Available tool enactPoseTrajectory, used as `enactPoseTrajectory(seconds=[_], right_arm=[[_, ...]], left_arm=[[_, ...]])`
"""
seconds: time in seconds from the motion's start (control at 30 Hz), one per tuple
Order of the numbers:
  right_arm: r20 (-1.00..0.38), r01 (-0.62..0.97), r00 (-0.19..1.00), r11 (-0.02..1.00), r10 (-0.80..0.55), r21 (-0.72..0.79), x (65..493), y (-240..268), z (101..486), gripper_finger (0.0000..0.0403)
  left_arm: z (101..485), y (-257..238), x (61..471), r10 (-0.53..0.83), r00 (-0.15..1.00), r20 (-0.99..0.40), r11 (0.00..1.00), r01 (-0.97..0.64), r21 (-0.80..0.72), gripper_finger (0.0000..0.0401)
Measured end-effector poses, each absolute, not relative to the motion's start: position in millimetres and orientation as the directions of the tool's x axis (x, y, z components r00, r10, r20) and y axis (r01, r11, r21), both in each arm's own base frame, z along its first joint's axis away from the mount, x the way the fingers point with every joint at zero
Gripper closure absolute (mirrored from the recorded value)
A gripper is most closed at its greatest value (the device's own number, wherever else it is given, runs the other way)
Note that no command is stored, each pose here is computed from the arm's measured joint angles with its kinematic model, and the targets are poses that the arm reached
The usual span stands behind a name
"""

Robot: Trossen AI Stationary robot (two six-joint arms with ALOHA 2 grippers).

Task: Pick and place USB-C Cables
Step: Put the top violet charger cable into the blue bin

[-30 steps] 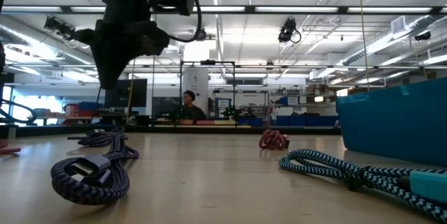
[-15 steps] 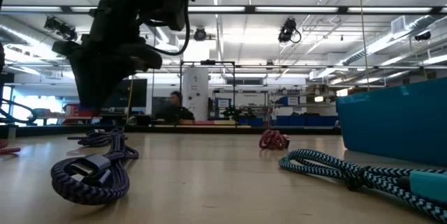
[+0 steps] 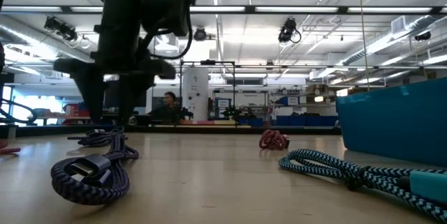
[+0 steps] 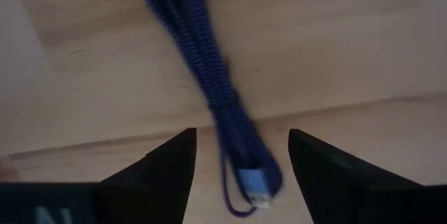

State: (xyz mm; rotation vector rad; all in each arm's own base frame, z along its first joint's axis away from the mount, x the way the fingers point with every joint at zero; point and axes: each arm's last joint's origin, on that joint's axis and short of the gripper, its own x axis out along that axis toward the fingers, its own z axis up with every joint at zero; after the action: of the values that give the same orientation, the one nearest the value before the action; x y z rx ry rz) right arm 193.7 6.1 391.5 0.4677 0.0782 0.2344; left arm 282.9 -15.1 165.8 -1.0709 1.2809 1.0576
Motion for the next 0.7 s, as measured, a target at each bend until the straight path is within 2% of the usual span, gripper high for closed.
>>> enactPoseTrajectory(seconds=[0.2, 0.4, 0.7], right_arm=[[0.001, -0.223, 0.968, 0.864, 0.250, 0.450, 188.0, 5.4, 395.1, 0.0255], [0.029, -0.226, 0.971, 0.867, 0.238, 0.444, 182.5, 3.2, 399.1, 0.0255], [0.045, -0.217, 0.975, 0.872, 0.219, 0.439, 181.0, -0.1, 401.1, 0.0255]], left_arm=[[145.3, -17.6, 266.2, -0.050, -0.050, -0.997, 0.136, -0.990, 0.043, 0.0168], [132.1, -18.2, 272.5, -0.071, 0.120, -0.990, 0.096, -0.987, -0.127, 0.0171], [130.2, -17.3, 272.1, -0.021, 0.126, -0.992, 0.116, -0.985, -0.127, 0.0175]])
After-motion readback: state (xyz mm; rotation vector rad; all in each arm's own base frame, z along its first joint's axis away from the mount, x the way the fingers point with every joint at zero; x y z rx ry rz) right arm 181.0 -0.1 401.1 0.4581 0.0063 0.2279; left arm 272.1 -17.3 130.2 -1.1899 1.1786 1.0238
